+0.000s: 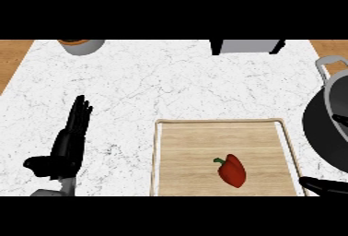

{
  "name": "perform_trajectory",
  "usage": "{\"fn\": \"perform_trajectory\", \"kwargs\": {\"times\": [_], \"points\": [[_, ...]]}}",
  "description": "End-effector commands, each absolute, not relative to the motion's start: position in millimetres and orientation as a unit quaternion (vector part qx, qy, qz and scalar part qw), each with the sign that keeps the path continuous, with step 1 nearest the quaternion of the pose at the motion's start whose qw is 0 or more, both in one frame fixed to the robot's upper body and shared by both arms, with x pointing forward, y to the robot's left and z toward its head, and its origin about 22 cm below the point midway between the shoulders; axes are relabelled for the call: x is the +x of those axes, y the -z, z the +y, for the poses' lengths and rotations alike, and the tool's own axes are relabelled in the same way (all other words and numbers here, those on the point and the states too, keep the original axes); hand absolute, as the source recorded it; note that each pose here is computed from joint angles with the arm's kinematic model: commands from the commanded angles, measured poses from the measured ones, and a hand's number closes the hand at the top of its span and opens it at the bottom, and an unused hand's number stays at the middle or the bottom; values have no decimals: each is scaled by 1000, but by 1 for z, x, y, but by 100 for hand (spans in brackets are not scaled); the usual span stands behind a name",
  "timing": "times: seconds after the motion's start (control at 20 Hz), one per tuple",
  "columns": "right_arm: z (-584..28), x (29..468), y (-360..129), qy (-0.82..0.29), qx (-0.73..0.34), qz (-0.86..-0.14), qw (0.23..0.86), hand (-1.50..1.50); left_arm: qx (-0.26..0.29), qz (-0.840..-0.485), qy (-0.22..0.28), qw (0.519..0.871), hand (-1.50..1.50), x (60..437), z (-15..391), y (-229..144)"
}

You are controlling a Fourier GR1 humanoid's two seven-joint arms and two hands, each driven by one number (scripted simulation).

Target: Pick the bell pepper from the tray and place it in the pot

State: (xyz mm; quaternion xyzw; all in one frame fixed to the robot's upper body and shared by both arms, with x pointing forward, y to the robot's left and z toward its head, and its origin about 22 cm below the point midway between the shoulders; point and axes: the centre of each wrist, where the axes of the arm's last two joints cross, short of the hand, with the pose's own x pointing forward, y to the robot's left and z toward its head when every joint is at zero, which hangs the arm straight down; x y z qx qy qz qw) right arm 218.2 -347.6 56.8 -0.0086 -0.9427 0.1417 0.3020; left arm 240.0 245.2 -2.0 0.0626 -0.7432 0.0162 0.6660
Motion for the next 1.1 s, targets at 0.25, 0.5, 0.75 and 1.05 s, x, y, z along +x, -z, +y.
{"fn": "perform_trajectory", "kwargs": {"times": [0.25, 0.5, 0.75, 1.05], "points": [[-359, 145, -71, -297, -57, -902, 308, -150, 54, -753, -22, 656, 0, 244, 234, -5], [-356, 130, -78, -449, -120, -813, 350, -150, 61, -749, -15, 660, 0, 242, 231, -8], [-323, 127, -94, -507, -172, -747, 394, -150, 52, -748, -17, 661, 0, 232, 224, -6], [-279, 125, -74, -522, -169, -726, 415, -150, 52, -749, -11, 660, 0, 239, 228, -1]]}}
